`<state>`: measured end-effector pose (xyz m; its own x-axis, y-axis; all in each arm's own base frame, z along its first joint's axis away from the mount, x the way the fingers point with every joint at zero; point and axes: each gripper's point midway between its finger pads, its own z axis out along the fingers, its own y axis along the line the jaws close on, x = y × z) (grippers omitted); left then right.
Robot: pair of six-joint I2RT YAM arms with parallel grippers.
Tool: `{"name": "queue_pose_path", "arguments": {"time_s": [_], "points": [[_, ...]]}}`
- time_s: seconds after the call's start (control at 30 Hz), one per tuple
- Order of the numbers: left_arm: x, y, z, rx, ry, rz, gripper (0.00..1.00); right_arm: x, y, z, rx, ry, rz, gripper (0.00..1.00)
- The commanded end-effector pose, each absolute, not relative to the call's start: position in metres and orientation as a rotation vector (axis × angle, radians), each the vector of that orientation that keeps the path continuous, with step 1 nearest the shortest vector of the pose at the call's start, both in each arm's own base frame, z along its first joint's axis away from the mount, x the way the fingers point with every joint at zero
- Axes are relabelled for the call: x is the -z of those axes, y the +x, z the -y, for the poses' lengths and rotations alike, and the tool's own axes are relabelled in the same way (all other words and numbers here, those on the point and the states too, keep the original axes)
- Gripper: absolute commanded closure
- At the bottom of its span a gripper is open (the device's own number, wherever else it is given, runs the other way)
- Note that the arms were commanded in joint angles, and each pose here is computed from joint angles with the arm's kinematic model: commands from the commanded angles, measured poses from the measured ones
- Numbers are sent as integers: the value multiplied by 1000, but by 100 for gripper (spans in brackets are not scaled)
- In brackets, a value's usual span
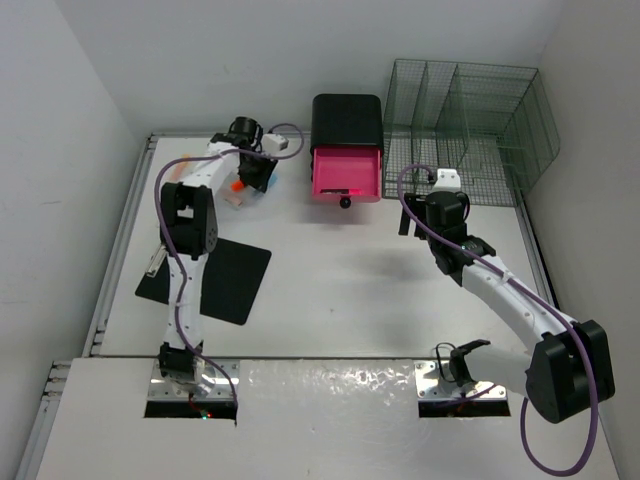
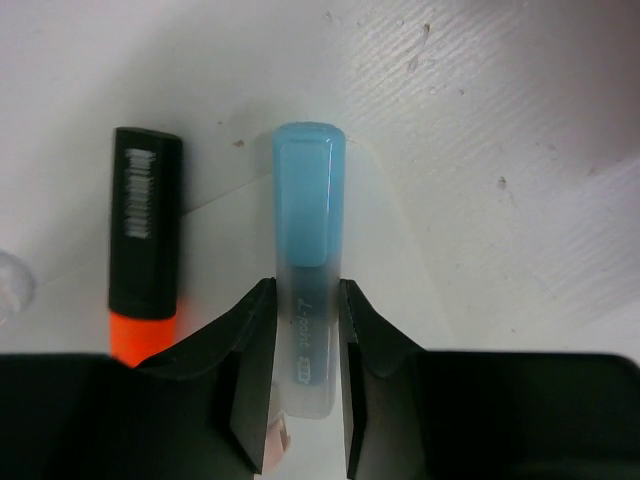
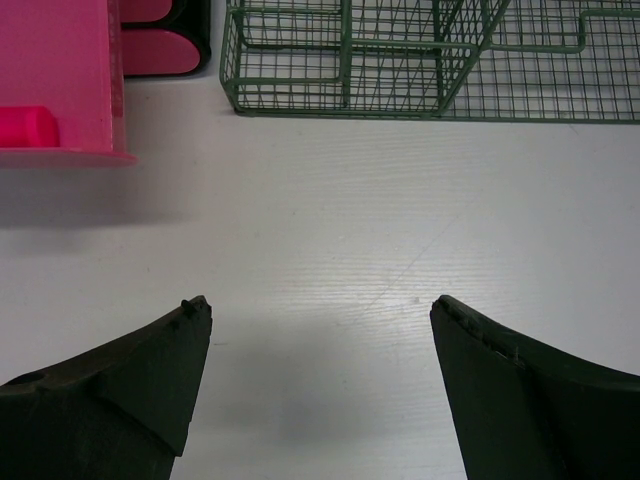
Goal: Organize the desk
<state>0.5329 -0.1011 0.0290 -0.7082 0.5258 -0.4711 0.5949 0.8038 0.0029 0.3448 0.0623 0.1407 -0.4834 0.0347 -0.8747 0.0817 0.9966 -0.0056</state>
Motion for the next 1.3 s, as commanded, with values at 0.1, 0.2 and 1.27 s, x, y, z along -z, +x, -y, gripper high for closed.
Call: {"name": "queue_pose_path", "arguments": {"time_s": [0.1,0.2,1.27], "points": [[-194,557,105,112,696,-2228,100,-152,349,-61,53,96,-2033,12],[-255,537,125,58,763,-2112,100,-152,350,-63,44,89,-2038,12],[-212,499,336,-127,1303,-1857,57,-149,330,-48,99,100,-2034,12]]}}
